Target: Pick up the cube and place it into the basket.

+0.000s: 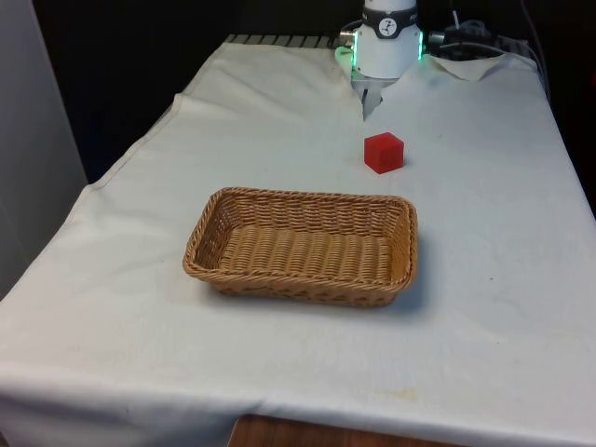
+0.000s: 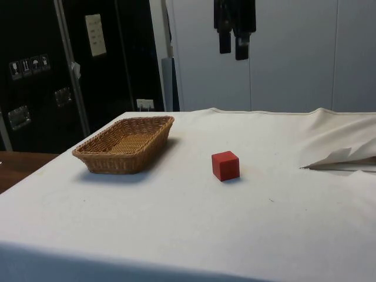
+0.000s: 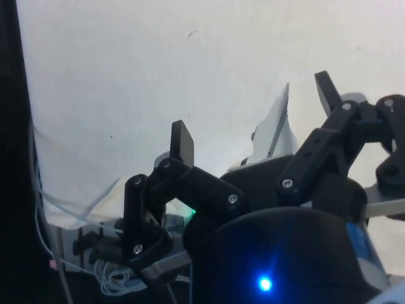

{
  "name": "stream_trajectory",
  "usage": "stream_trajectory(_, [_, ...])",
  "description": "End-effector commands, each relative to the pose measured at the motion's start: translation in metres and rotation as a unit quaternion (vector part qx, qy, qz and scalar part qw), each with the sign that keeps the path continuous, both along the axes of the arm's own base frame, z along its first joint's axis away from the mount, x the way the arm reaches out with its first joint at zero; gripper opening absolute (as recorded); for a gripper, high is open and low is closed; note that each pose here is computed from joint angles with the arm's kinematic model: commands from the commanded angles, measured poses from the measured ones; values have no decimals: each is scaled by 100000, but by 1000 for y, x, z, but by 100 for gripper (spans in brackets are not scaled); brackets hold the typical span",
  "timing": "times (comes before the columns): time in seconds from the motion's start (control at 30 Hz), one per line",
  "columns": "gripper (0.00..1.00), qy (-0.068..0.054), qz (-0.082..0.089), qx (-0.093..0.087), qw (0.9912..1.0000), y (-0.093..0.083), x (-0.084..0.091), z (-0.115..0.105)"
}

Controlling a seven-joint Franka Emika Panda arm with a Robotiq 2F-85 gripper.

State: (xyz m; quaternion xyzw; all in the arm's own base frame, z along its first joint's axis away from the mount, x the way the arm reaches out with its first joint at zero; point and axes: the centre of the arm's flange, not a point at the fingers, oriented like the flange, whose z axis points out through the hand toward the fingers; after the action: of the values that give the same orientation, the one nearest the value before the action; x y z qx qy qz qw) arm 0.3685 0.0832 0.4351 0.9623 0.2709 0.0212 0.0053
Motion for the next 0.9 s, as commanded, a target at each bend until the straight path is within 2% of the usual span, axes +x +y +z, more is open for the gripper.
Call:
stream_trajectory(0.0, [100,-205,347,224,99999,1,3,-3])
stream_trajectory(0.2, [100,-127,1872,320,99982,3,15,-18])
stream_trajectory(0.27, [100,16,1786,12,99984,2,14,-19])
stream_trajectory(0.37, [100,-16,2981,347,99955,6,22,-26])
stream_trajectory(0.87, [100,550,5632,68,99840,8,37,-44])
